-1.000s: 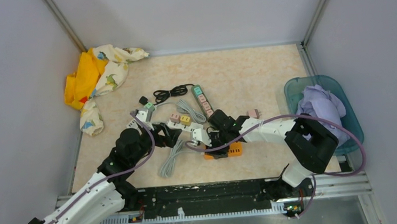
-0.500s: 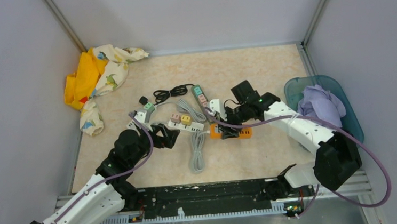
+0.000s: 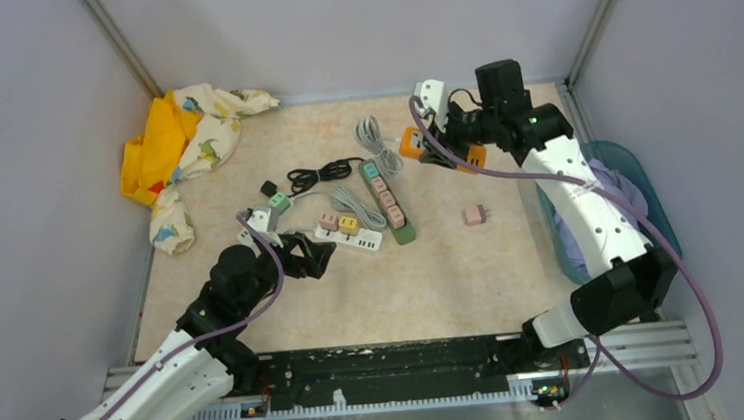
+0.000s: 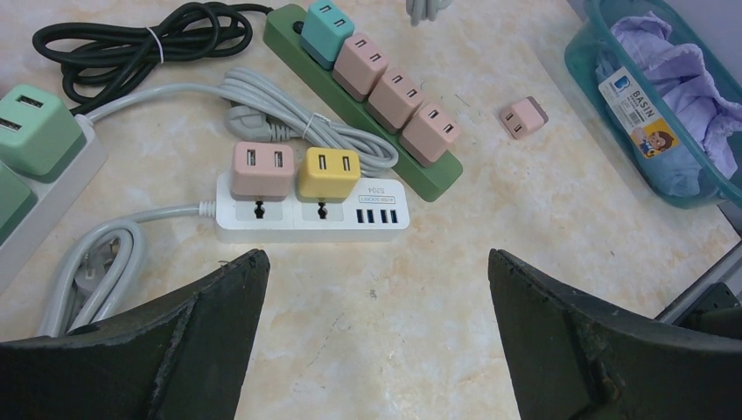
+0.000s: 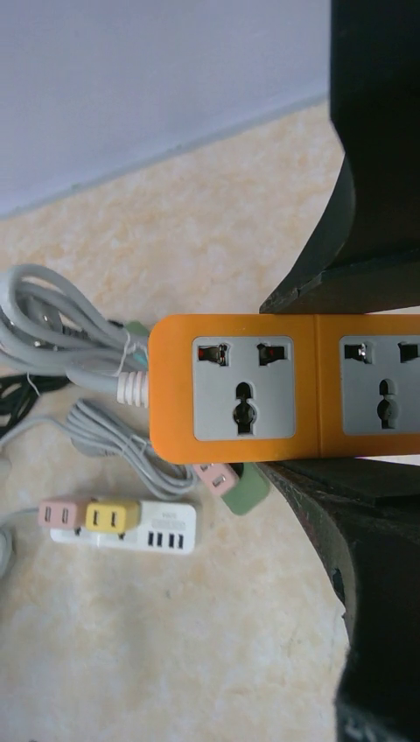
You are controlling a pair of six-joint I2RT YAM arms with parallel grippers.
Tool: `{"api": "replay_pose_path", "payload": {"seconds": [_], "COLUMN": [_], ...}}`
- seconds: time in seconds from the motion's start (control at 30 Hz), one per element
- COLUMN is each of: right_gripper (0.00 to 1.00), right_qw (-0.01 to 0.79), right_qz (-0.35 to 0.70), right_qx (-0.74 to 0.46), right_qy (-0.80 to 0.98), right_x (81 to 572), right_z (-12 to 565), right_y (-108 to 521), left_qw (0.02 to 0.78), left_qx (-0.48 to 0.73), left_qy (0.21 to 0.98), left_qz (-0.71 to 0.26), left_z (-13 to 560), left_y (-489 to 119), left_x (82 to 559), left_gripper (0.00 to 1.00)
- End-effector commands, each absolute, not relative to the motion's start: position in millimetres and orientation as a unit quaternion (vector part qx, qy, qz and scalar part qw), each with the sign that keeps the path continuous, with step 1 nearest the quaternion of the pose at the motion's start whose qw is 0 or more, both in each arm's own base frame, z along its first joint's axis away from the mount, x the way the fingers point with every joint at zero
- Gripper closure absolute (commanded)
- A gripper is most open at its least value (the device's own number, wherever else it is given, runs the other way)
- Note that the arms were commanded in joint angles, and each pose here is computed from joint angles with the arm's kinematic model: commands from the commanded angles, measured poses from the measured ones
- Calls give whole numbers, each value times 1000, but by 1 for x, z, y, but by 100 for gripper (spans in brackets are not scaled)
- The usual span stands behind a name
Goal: Pull the plug off the socket
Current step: Pick up the socket from the center of the board, then place the socket at the center of the board.
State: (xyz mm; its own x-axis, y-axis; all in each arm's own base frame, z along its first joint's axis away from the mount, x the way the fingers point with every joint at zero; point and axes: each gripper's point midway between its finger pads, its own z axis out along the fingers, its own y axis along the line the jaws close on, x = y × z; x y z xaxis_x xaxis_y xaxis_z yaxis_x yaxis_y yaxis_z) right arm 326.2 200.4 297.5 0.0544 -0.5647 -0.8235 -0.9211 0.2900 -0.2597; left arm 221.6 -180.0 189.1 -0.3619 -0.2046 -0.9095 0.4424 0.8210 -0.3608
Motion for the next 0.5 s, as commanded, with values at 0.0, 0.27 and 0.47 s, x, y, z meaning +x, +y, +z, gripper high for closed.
{"api": "replay_pose_path", "payload": {"seconds": [0.0,0.27,0.47], "right_gripper": [100,100,100], "right_qw": [530,550,532], "right_qz": [139,85,78], "right_qx": [-521,-457,-417], "right_qy": [654,694,733], "right_x": [378,467,514], "right_z": [344,336,283], "right_y": [190,159,148], "left_qw": [565,565,563], "left_qx": [73,72,73], "left_qy": [767,764,764], "left_qz": [-295,-304,-308], "left_z": [194,194,192], "left_y": [-179,-182,-184], "left_x": [222,221,221], "left_gripper": [0,0,0]}}
